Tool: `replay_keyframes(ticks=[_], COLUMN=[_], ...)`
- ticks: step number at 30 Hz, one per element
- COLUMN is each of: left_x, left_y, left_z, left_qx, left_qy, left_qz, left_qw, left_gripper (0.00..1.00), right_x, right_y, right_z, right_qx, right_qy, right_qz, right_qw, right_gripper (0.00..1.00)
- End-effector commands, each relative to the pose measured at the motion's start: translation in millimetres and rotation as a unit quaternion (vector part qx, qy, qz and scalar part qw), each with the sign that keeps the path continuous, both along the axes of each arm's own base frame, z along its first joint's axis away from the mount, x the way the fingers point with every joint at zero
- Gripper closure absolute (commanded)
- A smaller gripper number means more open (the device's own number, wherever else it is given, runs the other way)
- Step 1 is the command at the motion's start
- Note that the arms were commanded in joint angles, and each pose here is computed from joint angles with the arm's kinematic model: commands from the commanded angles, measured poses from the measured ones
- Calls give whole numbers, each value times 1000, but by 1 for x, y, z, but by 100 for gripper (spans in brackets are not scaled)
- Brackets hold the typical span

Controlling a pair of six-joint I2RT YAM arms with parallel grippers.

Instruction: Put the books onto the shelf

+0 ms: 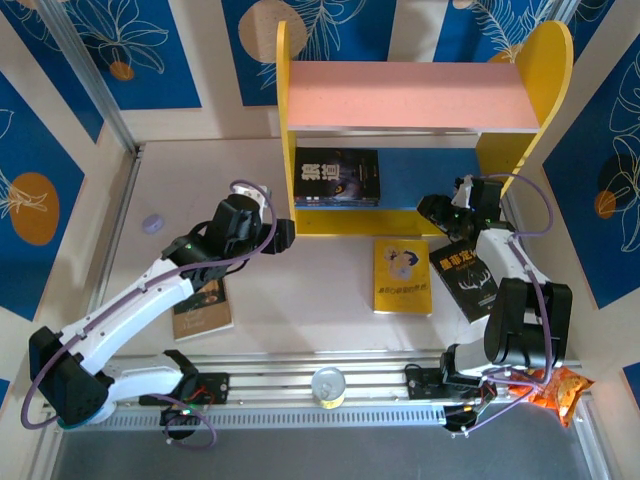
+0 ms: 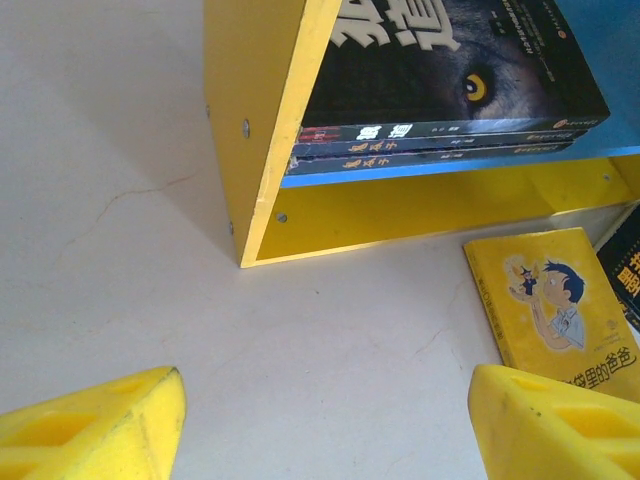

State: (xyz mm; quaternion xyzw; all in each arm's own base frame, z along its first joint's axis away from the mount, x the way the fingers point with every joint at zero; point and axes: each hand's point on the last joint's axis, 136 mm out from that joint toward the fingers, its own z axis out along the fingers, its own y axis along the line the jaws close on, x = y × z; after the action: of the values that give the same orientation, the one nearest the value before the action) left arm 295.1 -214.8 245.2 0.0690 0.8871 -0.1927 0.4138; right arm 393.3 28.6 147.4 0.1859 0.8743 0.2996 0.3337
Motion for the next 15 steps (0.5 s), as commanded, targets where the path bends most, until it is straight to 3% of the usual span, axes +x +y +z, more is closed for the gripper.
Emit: replay_keyframes(ticks=[1,15], left_x=[3,2], left_y=[0,0], left_z=[12,12], left_qx=[-7,-3], left_qy=[-5,-3], left_qz=[0,-4], left_qw=[1000,1000], left_gripper=[26,26], right_x=[29,26], right_y=[-3,3], right_z=[24,22], right_qx=[-15,-3], right_qy=[-59,-51], right_qz=[6,16], right_qw=[998,999], right_gripper=[57,57])
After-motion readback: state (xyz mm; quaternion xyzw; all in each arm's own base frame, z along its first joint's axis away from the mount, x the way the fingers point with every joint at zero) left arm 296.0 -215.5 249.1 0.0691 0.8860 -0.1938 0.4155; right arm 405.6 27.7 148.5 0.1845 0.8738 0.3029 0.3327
